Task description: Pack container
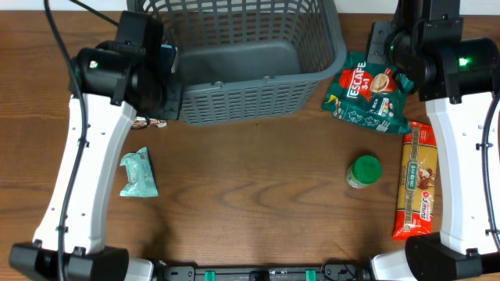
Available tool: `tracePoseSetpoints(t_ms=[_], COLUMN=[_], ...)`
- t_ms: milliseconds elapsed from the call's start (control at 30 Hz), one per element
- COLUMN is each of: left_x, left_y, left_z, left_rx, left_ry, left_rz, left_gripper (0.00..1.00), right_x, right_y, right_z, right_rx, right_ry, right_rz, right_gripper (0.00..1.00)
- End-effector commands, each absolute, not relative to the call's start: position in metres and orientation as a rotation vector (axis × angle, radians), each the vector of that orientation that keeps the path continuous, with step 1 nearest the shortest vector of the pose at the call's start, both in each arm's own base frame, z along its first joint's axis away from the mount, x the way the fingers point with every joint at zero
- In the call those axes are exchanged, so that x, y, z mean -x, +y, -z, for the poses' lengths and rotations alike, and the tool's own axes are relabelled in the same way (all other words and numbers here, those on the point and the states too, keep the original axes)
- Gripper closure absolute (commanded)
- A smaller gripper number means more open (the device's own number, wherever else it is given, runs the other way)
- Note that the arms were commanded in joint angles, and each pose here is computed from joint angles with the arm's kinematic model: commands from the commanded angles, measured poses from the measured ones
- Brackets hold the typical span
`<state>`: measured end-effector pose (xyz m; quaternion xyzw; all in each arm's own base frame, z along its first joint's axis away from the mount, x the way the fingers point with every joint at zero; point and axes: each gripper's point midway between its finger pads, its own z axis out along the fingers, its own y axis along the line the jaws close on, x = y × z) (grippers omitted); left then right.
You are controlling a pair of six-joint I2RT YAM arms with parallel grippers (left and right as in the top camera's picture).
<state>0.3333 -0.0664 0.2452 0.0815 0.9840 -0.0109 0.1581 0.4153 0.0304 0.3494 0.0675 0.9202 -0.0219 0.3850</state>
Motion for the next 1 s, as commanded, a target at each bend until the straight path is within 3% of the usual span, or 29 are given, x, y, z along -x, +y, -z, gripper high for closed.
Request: tracePoseSetpoints(t_ms=[0,633,667,767,800,833,900,967], left_x=[-0.343,-0.353,-0.35,-0.341,-0.34,-0.338,-0.334,-0.328], left_y=[-0.069,-0.062,-0.061,-0.059,-0.059,-0.059,-0.057,-0.053], left_z=[-0.233,-0.229,-0.229,-0.233,-0.238,-0.244,-0.254,-0.267], left_rx=[-0.243,-0.252,-0.255,-0.26,-0.258,-0.255,-0.246,-0.217], left_ry=[2.833,2.82,2.831,2.837,2.824,2.804,2.773,2.737], left_rz=[0.021,-0.054,-0.056,-0.059,-0.056,-0.053,-0.047,-0.042], left_gripper=[0.95,0.93,0.89,0.64,0.62,0.33,0.03,0.01], right_x=[-0.415,-0.414,-0.414,-0.415,-0.416,-0.417,-0.419,-0.422], right_y=[0.024,0.024,0.024,0.024,0.023,0.02,0.011,-0.003], right_z=[-0.35,-0.349,-0.349,-0.35,-0.351,-0.352,-0.354,-0.357], right_rx=[-0.202,-0.201,-0.201,-0.202,-0.204,-0.21,-0.237,-0.296], right_ry=[2.343,2.348,2.348,2.342,2.337,2.331,2.318,2.296], right_rz=[0.065,0.066,0.066,0.066,0.067,0.069,0.076,0.081], right_gripper=[0.99,0.99,0.95,0.37,0.2,0.06,0.01,0.01])
